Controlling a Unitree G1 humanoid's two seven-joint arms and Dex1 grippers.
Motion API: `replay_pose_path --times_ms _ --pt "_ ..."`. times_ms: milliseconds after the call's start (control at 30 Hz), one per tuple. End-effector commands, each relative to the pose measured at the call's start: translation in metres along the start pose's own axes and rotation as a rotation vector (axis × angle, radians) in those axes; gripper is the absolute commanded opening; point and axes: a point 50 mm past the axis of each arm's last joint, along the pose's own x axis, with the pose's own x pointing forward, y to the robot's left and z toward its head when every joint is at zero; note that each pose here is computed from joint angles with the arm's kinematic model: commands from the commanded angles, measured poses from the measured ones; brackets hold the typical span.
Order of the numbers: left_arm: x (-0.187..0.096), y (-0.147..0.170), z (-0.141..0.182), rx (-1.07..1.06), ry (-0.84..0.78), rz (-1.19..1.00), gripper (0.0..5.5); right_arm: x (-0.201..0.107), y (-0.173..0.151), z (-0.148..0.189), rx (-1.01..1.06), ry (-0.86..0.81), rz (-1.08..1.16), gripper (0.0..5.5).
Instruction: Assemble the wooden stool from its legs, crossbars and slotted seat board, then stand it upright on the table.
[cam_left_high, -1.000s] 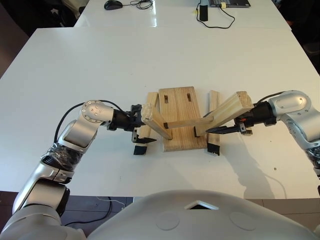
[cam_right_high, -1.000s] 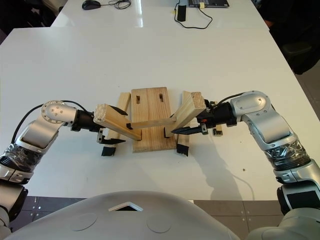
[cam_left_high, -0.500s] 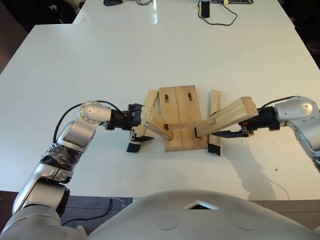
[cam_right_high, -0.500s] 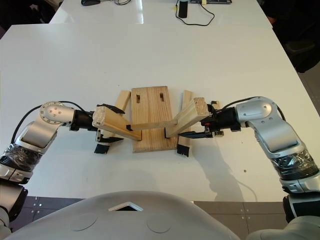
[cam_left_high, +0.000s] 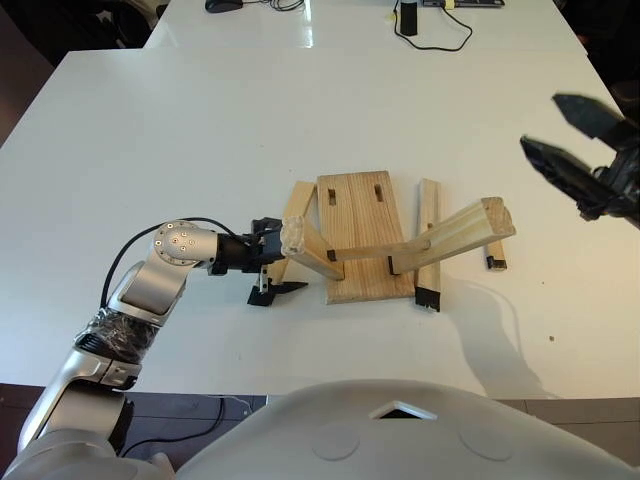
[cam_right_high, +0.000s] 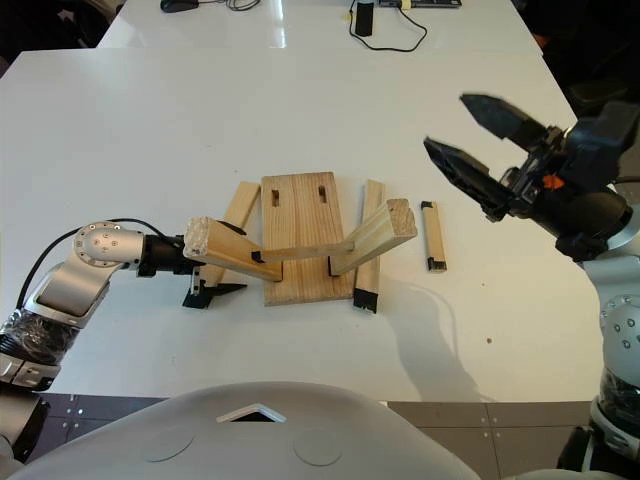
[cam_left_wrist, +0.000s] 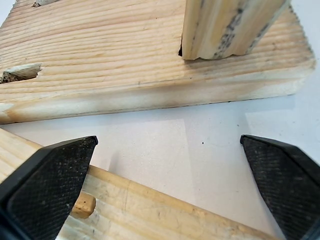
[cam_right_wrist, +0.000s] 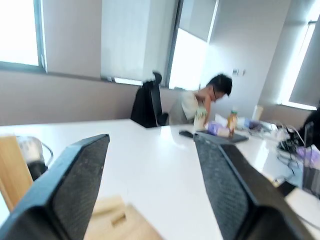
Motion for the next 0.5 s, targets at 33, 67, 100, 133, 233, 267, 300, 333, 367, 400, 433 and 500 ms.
replay_pose_path --times_ms 33,67,100,133,233,267,300,333,367,400,433,500 --pt "-0.001 -0.001 -0.005 0.0 0.043 -0.011 5.28 0.04 0.03 0.043 0.003 -0.201 0.132 3.12" --pt "-0.001 -0.001 -0.004 0.001 0.043 -0.013 5.28 0.044 0.032 0.049 0.011 -0.226 0.141 3.12" --pt "0.0 -0.001 -0.004 0.001 0.042 -0.014 5.28 0.047 0.034 0.054 0.021 -0.243 0.146 3.12" --pt "0.0 -0.002 -0.004 0.001 0.041 -0.015 5.28 0.05 0.036 0.059 0.034 -0.267 0.158 3.12" --pt "0.001 -0.004 -0.004 -0.003 0.038 -0.017 5.28 0.053 0.045 0.039 0.128 -0.197 0.177 3.12" --pt "0.002 -0.004 -0.004 -0.004 0.037 -0.018 5.28 0.052 0.046 0.017 0.168 -0.116 0.158 3.12" --pt "0.002 -0.005 -0.004 -0.005 0.035 -0.018 5.28 0.05 0.046 -0.007 0.218 -0.035 0.131 3.12" --pt "0.003 -0.005 -0.003 -0.004 0.032 -0.022 5.28 0.046 0.046 -0.04 0.276 0.072 0.082 3.12" --pt "0.004 -0.005 -0.003 -0.002 0.03 -0.027 5.28 0.041 0.05 -0.069 0.313 0.174 0.056 3.12" --pt "0.005 -0.006 -0.002 0.001 0.029 -0.033 5.28 0.034 0.056 -0.097 0.337 0.268 0.046 3.12" --pt "0.006 -0.006 -0.001 0.003 0.028 -0.039 5.28 0.028 0.062 -0.115 0.343 0.33 0.049 3.12" --pt "0.007 -0.005 0.0 0.009 0.026 -0.046 5.28 0.029 0.067 -0.117 0.323 0.321 0.085 3.12"
